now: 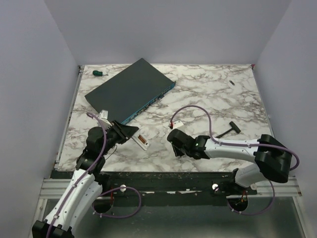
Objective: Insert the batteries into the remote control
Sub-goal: Place the battery cover at the center of the board.
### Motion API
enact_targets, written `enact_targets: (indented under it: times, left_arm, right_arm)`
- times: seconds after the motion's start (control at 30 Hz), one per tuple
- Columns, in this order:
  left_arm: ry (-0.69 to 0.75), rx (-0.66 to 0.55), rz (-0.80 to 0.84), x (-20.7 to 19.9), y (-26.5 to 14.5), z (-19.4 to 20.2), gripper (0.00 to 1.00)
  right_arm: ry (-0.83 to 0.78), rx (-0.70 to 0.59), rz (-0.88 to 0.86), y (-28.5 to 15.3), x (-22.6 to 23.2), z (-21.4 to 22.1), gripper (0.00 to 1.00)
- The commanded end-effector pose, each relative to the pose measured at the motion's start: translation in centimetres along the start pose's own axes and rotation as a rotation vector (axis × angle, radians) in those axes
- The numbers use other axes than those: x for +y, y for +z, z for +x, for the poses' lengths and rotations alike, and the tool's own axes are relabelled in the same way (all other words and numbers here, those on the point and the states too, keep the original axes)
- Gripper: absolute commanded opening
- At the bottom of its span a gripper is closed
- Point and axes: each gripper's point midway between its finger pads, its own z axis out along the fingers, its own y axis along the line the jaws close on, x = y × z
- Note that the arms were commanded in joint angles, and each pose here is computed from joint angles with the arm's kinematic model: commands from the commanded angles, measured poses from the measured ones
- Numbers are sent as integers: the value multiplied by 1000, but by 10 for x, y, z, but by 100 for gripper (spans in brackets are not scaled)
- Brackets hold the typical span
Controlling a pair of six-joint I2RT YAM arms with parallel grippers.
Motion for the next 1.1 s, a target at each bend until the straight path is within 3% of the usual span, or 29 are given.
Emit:
enact_targets:
  times: [0.0,0.07,0.17,0.27,0.43,0.63,0.8,0.97,1.07]
  left_arm:
    - [37,-17,49,-18,-12,-15,0]
    - [50,-35,41,-18,-15,-20,0]
    - [66,-47,32,-19,-20,-24,0]
    - [69,-48,29,-19,-21,-26,0]
    - [56,-30,33,-18,-22,-24,0]
    - [61,-28,31,-18,-25,-25,0]
    - [55,-21,33,-18,-28,-23,0]
    - [41,-15,36,-15,-29,-19,0]
    - [22,-5,45,-13,-28,-15,0]
  right_arm:
    - [-50,20,-39,14,10,-2,35]
    - [-58,46,-39,18,10,4,41]
    - [-60,59,-46,20,11,7,58]
    - [-68,33,-50,18,12,-2,67]
    - [-111,-50,-38,13,11,-40,73]
    - [-81,-126,-32,28,-18,-107,74]
    - [21,-197,98,37,-86,-164,74]
    - [246,-255,325,41,-223,-203,74]
    - [240,-254,430,46,-293,-215,74]
